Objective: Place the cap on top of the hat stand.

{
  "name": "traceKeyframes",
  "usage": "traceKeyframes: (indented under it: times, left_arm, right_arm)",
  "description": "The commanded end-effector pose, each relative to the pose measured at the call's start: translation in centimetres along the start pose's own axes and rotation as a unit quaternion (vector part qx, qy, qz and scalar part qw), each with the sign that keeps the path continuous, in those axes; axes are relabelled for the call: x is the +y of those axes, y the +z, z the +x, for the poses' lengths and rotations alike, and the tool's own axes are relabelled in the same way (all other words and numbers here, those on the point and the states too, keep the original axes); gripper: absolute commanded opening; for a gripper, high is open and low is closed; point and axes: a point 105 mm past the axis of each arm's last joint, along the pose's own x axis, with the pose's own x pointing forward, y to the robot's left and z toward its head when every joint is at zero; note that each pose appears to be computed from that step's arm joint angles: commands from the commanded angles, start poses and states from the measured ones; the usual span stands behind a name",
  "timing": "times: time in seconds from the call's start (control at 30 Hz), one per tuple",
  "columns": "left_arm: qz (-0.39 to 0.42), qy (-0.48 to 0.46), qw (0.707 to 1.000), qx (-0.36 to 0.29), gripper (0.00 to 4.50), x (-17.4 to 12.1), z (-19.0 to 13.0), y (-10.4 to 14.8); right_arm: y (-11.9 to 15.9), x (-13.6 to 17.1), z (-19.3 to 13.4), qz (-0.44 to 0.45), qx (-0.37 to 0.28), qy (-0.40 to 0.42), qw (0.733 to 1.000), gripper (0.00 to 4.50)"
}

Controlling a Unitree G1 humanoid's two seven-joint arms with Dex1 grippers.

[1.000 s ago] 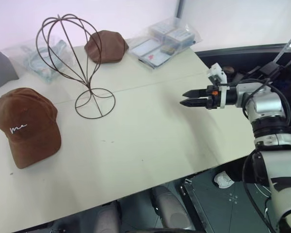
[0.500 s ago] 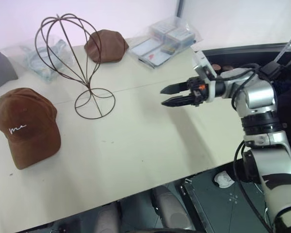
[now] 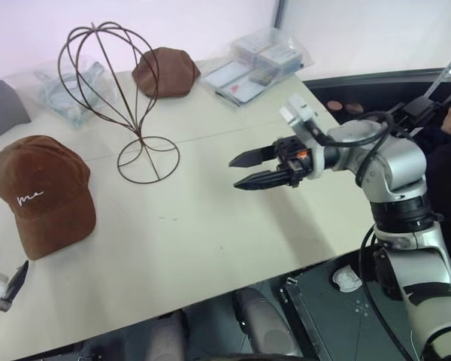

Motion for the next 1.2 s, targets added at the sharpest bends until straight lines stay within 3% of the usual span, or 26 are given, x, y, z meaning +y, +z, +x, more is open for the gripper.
traceKeyframes:
  times: [0.03, 0.4, 0.6, 0.8, 1.2]
  left_arm:
    - [0.021, -0.010, 1.000, -0.004, 4.50, -1.7, 0.3, -0.1]
    - [0.024, -0.019, 1.000, -0.007, 4.50, -5.2, 1.1, -0.6]
    - [0.043, 0.035, 0.998, -0.011, 4.50, -3.4, 0.0, -0.1]
    - [0.048, 0.026, 0.998, 0.006, 4.50, -4.6, 0.3, -0.8]
    - [0.045, 0.107, 0.993, 0.034, 4.50, -3.7, 2.1, -0.4]
  right_arm:
    - [1.2, 1.5, 0.7, -0.014, -0.009, 0.028, 0.999, 2.50]
    - [1.1, 3.0, 0.8, -0.013, 0.008, 0.041, 0.999, 2.50]
    - [0.7, 2.9, 0.6, -0.012, 0.014, 0.031, 0.999, 2.50]
    - [0.5, 2.6, 0.7, -0.007, 0.010, 0.026, 1.000, 2.50]
    - [0.1, 2.2, 0.7, 0.002, 0.007, 0.011, 1.000, 2.50]
